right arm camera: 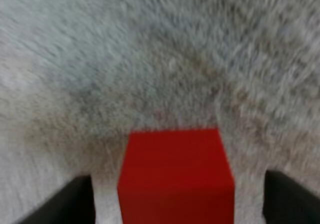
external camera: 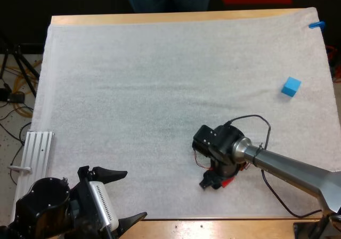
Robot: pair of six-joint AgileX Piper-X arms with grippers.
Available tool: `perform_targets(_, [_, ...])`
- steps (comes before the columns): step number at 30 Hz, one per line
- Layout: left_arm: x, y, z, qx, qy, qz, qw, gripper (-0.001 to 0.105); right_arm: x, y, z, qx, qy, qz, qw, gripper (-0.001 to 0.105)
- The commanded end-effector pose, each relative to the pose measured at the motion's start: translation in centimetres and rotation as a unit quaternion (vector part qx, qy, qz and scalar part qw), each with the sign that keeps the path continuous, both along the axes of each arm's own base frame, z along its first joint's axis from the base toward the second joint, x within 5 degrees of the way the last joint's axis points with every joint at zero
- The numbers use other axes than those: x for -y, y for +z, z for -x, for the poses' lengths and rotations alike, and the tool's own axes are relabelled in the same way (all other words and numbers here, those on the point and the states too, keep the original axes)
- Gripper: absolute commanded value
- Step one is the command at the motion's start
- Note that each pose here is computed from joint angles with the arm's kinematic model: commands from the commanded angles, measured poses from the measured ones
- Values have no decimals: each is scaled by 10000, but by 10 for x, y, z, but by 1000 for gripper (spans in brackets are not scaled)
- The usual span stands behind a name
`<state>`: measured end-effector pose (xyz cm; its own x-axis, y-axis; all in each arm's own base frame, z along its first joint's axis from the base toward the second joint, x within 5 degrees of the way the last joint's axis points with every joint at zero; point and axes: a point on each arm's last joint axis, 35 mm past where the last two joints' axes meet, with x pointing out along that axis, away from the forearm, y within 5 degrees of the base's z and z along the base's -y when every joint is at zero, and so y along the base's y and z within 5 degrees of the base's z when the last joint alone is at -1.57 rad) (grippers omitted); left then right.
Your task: Stack red cube on blue cube
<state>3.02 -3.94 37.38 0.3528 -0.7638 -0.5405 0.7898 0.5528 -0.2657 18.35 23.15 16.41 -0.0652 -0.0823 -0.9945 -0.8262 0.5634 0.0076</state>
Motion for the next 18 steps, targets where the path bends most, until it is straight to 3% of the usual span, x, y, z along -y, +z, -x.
perform_targets(1, [0, 2, 0, 69, -50, -4, 10000, 87, 2, -4, 3, -63, -17, -10, 10000, 66])
perform_targets(12, [0, 2, 0, 108, -77, -22, 9999, 87, 8, -18, 7, -31, -16, -51, 10000, 65])
perform_targets(18, [0, 2, 0, 108, -77, -22, 9999, 87, 8, -18, 7, -32, -16, -50, 10000, 39])
